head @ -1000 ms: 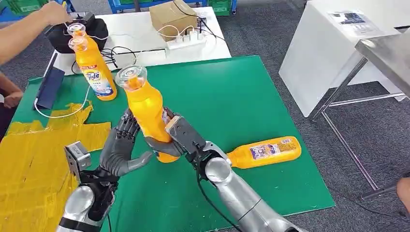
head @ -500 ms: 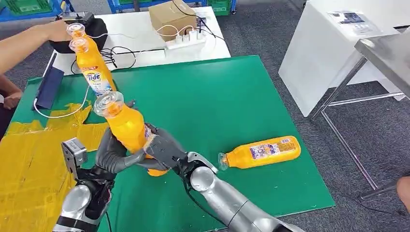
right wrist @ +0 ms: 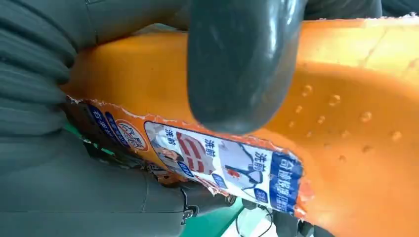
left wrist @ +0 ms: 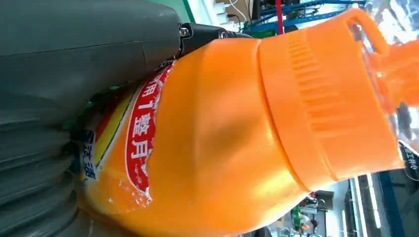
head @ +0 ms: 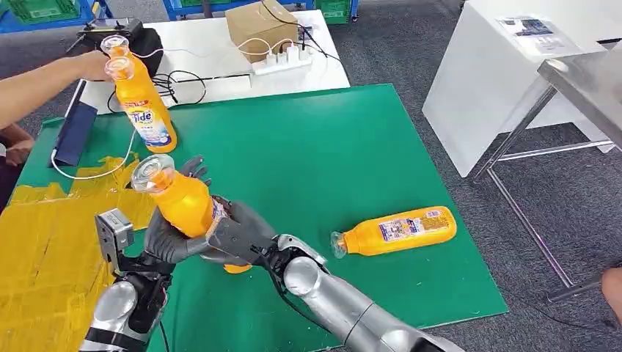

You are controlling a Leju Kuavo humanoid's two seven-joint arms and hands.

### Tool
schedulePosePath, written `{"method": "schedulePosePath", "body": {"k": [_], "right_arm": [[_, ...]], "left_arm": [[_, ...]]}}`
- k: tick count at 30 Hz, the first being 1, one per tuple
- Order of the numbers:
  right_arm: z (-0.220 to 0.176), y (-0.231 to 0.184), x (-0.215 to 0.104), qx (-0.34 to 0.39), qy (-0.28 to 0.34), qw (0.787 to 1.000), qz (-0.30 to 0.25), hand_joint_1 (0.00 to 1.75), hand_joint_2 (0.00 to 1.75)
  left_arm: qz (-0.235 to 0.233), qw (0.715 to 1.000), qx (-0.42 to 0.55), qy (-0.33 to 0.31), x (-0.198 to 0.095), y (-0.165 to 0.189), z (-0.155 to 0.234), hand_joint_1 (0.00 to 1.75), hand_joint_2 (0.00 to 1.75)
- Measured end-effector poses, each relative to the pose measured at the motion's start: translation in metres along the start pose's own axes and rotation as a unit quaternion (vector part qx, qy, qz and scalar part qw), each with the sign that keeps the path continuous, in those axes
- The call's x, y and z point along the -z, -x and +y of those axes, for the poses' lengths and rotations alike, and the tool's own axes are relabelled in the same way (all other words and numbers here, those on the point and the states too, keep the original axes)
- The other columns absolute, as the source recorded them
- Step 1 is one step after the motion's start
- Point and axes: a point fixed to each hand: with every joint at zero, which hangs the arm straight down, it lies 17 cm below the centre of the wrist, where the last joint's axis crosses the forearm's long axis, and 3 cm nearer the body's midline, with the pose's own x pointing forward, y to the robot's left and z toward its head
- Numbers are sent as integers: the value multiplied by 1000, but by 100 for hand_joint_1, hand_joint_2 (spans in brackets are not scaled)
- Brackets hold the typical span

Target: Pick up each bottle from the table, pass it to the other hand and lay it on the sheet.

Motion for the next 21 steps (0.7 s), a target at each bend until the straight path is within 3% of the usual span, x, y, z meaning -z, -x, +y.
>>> {"method": "schedulePosePath", "body": {"k": [7,8,9,21], "right_arm": [[1,1,1,-4,-3,1000,2,175,175],[1,1,1,-4,-3,1000,2,175,175],[1,1,1,-4,-3,1000,2,175,175],[5,1,1,-5,-9,1000,1,175,175]], "left_arm": [[1,1000,-1,-2,-1,0,1,0,175],[1,1000,-1,-2,-1,0,1,9,175],[1,1000,-1,-2,-1,0,1,175,175],[-5,1000,-18,-8,-3,-2,5,175,175]]}}
